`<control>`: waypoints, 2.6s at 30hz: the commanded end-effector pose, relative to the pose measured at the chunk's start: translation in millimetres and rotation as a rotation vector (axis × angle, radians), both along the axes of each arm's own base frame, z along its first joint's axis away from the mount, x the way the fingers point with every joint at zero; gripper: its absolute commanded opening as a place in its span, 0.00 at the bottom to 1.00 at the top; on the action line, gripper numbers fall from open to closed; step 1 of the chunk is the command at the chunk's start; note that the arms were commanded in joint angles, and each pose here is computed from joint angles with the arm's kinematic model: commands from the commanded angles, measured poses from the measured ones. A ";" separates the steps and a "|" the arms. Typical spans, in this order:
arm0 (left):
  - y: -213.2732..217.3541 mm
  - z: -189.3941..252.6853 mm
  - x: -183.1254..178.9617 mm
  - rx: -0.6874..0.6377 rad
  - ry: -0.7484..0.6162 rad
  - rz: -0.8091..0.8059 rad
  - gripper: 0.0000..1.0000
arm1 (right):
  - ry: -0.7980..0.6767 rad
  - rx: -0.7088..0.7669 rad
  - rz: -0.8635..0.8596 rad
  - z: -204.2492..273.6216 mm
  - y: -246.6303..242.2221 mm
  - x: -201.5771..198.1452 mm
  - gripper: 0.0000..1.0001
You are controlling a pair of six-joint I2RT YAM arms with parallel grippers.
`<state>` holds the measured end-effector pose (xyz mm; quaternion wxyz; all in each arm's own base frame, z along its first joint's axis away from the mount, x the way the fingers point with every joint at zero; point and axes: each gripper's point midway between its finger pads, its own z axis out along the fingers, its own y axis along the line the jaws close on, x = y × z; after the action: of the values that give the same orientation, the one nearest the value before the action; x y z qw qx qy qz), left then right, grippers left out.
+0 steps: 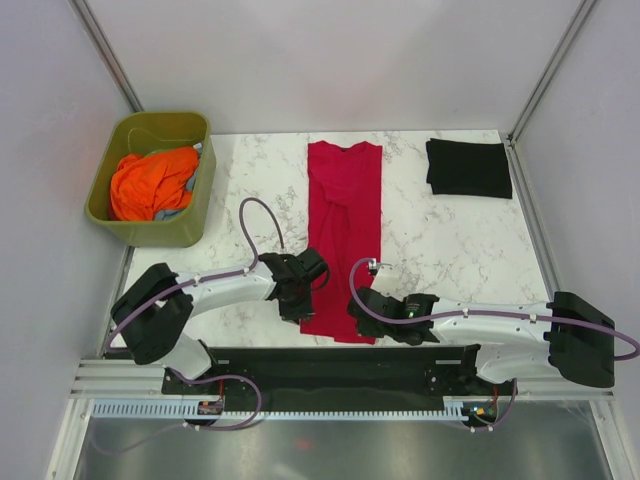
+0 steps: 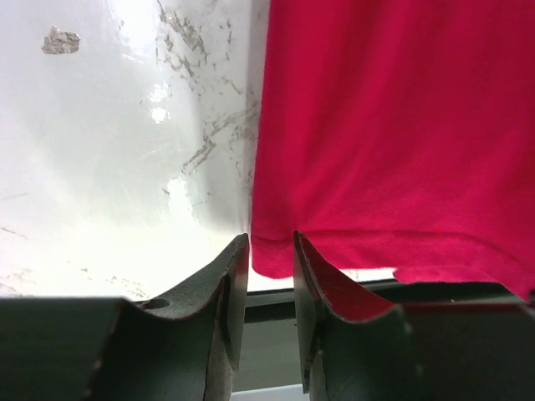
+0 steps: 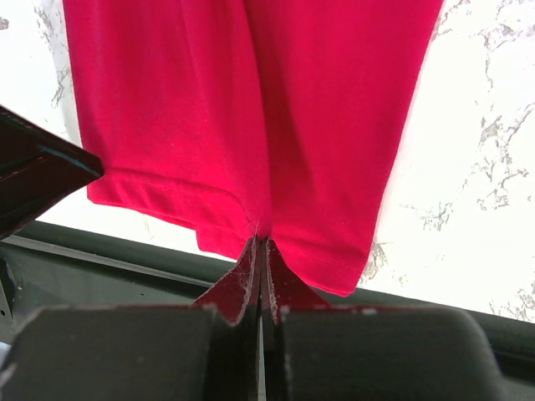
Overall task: Fold and stack the t-shirts
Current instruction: Fold the tshirt
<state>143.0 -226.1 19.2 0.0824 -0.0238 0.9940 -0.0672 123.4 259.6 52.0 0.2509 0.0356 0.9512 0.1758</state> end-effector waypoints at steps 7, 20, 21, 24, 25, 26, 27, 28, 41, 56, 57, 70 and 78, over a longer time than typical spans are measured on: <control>-22.3 32.6 18.6 -0.058 -0.092 0.005 0.32 | -0.014 0.031 0.010 5.2 5.6 0.4 0.00; -34.2 -12.0 15.5 -0.004 -0.011 -0.002 0.16 | -0.016 0.027 0.004 0.8 1.3 -0.6 0.00; -33.6 -11.6 14.6 -0.003 -0.013 -0.003 0.10 | -0.015 0.029 0.005 1.0 1.1 -0.9 0.00; -32.7 -3.8 14.6 -0.019 -0.032 -0.002 0.02 | -0.019 0.035 -0.004 1.5 -1.3 -0.8 0.00; -32.5 0.2 15.5 -0.026 -0.039 -0.001 0.02 | -0.019 0.039 -0.005 2.3 -1.2 -0.5 0.00; -32.5 3.4 15.7 -0.029 -0.043 0.001 0.02 | -0.021 0.040 -0.006 2.7 -1.2 -0.3 0.00; -33.0 6.9 16.5 -0.034 -0.048 0.001 0.02 | -0.022 0.039 -0.005 2.9 -0.8 -0.3 0.00; -35.1 13.0 17.7 -0.047 -0.056 0.000 0.02 | -0.024 0.041 -0.005 3.8 0.1 0.5 0.00; -33.0 23.4 11.0 -0.067 -0.046 -0.019 0.02 | -0.017 0.038 0.010 4.0 8.4 1.4 0.00; -37.7 20.7 10.6 -0.066 -0.030 -0.057 0.09 | -0.016 0.037 0.017 5.3 12.6 1.9 0.00; -37.7 20.8 10.6 -0.067 -0.031 -0.057 0.02 | -0.017 0.037 0.018 5.8 13.0 2.1 0.00; -33.5 9.9 9.9 -0.033 -0.018 -0.055 0.21 | -0.014 0.042 0.014 5.3 15.2 2.7 0.00; -34.0 -0.3 12.2 -0.015 -0.015 -0.050 0.02 | -0.019 0.048 0.010 5.9 12.7 2.5 0.00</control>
<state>150.5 -253.2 13.9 0.0749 -0.0021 0.9949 -0.0681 121.8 260.9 43.6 0.2463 0.0322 0.9524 0.1767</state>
